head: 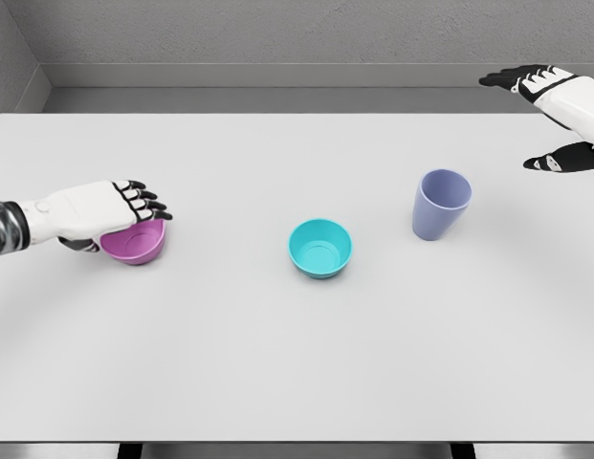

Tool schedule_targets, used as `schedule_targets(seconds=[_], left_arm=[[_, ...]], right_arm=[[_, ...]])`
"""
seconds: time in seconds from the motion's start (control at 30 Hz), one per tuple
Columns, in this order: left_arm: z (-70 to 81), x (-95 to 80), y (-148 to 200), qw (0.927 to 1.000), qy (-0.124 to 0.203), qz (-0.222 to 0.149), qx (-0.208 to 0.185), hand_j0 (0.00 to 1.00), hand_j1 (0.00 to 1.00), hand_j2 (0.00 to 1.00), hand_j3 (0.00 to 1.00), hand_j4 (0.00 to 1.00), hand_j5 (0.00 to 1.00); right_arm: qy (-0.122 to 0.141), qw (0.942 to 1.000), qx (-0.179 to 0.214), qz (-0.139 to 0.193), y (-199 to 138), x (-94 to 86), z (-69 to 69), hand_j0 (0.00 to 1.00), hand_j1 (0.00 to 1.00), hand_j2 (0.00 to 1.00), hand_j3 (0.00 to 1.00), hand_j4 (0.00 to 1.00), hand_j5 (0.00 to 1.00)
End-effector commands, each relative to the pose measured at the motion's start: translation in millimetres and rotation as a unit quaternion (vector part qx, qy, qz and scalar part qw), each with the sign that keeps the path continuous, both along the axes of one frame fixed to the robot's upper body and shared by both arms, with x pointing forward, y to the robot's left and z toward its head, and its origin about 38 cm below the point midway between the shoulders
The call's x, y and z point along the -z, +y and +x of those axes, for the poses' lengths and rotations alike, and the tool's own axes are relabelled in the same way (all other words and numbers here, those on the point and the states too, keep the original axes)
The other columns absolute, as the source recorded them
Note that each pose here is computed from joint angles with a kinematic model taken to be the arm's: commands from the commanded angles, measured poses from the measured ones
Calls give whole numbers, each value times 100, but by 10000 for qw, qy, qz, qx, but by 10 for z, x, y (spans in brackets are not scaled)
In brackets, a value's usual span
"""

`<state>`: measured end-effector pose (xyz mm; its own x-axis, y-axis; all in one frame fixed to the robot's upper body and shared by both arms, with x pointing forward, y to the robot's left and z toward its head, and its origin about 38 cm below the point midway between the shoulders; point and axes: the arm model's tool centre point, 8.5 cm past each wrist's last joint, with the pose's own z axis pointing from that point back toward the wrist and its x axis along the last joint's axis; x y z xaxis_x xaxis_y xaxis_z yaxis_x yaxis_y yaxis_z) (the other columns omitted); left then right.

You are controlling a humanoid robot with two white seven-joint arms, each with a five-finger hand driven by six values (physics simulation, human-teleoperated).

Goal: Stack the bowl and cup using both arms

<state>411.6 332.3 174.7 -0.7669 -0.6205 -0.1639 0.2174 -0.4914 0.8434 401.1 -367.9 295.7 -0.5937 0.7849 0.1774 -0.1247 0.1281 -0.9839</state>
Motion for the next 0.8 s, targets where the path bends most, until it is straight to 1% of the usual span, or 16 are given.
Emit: schedule_targets(seconds=[0.0,0.13,0.37,0.57,0.63,0.67,0.7,0.73,0.77], left_arm=[[-7,22,-13,10000,46,8,7,100,100,100,100,100,100],[-19,60,-32,9999,109,42,34,100,100,100,100,100,100],[-17,66,-50,9999,109,21,44,100,100,100,100,100,100],[-11,80,-103,9999,116,-54,76,100,100,100,100,100,100],[-18,74,-122,9999,107,-57,107,97,97,97,97,97,97],[-14,69,-122,9999,97,-49,107,91,91,91,91,91,91],[-15,67,-116,9999,97,-42,104,90,90,90,90,90,90],[-14,69,-122,9999,97,-49,107,83,83,83,83,83,83],[-14,69,-121,9999,95,-42,107,79,79,79,79,79,79]], right_arm=[[0,10000,3,13,-3,-6,-1,100,100,100,100,100,100],[2,10000,10,13,-7,-5,0,100,100,100,100,100,100],[2,10000,10,13,-7,-5,0,100,100,100,100,100,100],[0,10000,3,13,-3,-7,-1,100,100,100,100,100,100],[0,10000,3,13,-3,-6,-1,100,100,100,100,100,100],[0,10000,-1,20,1,-4,0,100,100,100,100,100,100],[0,10000,3,13,-3,-6,-1,100,100,100,100,100,100],[0,10000,3,13,-3,-6,-1,100,100,100,100,100,100],[0,10000,3,13,-3,-6,-1,100,100,100,100,100,100]])
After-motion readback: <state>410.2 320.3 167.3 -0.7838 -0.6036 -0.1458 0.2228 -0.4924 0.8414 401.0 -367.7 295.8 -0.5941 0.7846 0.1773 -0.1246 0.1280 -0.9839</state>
